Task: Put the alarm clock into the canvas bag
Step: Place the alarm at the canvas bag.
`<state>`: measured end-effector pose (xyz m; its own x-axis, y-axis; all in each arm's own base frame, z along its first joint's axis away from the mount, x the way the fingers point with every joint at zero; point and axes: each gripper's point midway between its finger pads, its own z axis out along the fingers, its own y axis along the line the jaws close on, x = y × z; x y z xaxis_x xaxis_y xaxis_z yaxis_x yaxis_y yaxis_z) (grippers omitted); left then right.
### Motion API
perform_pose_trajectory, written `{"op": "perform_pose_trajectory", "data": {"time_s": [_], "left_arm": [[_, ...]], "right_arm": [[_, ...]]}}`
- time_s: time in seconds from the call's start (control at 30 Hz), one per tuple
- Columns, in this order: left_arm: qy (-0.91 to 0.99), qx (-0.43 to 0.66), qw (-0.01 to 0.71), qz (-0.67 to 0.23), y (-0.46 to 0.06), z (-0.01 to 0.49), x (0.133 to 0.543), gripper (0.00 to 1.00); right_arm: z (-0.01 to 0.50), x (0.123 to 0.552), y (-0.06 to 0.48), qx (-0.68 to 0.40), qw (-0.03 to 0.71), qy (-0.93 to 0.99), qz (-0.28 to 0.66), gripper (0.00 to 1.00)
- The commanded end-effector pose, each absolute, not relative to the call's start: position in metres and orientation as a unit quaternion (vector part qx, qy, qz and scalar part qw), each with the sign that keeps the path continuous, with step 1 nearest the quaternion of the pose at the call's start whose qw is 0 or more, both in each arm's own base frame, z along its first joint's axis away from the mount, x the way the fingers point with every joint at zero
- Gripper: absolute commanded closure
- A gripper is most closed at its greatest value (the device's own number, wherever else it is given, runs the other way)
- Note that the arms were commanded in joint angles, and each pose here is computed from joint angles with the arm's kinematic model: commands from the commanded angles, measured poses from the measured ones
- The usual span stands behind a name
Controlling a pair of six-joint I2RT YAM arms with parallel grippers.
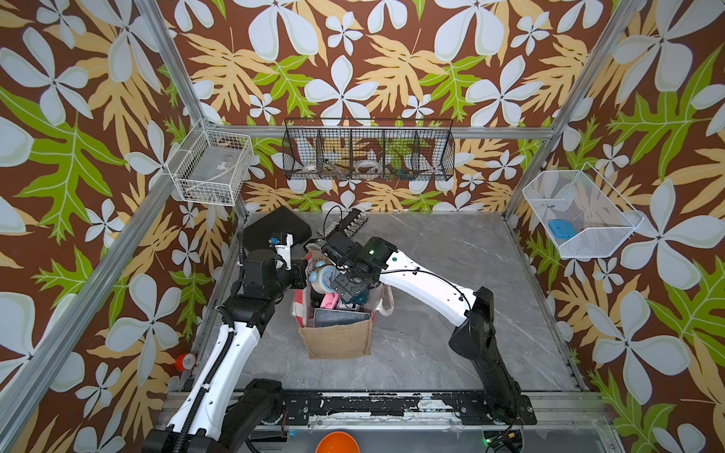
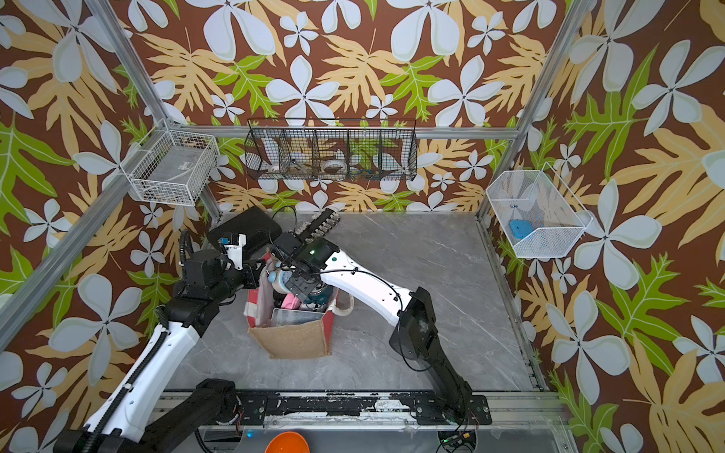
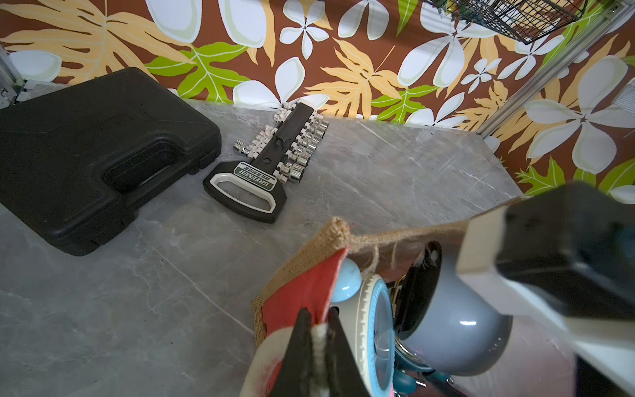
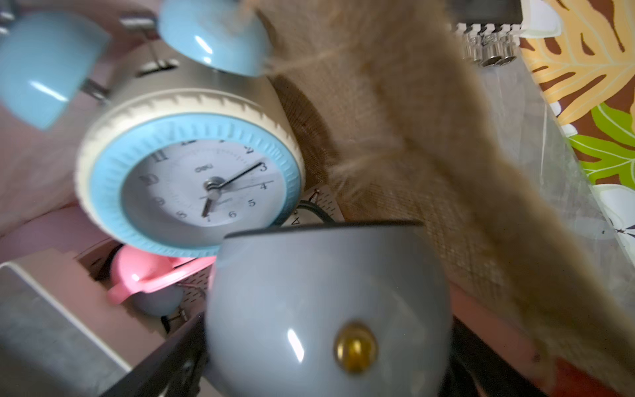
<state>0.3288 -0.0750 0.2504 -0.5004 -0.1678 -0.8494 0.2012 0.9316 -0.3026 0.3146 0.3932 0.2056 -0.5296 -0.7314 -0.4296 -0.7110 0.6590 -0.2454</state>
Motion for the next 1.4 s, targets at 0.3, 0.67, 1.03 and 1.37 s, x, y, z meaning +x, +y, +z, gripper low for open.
{"op": "perform_pose_trajectory", "data": {"time_s": [0.3,0.67,1.03,1.37], "left_arm": [[0.813,0.017,0.549,-0.194,-0.077,0.281,0.338,1.0],[0.833,0.024,0.522,-0.182,-0.077,0.283,0.339,0.66],[0.832,0.004,0.535,-0.148,-0.061,0.303,0.324,0.42],[0.828,-0.132,0.545,-0.004,0.006,0.286,0.322,0.08]], "right_arm": [[0.27,0.308,0.378,-0.36,0.32,0.876,0.021,0.04],[0.28,0.318,0.327,-0.211,0.355,0.909,0.053,0.11],[0.281,0.318,0.31,-0.19,0.38,0.903,0.064,0.09],[0.302,0.346,0.204,-0.104,0.436,0.894,-0.003,0.01]]}}
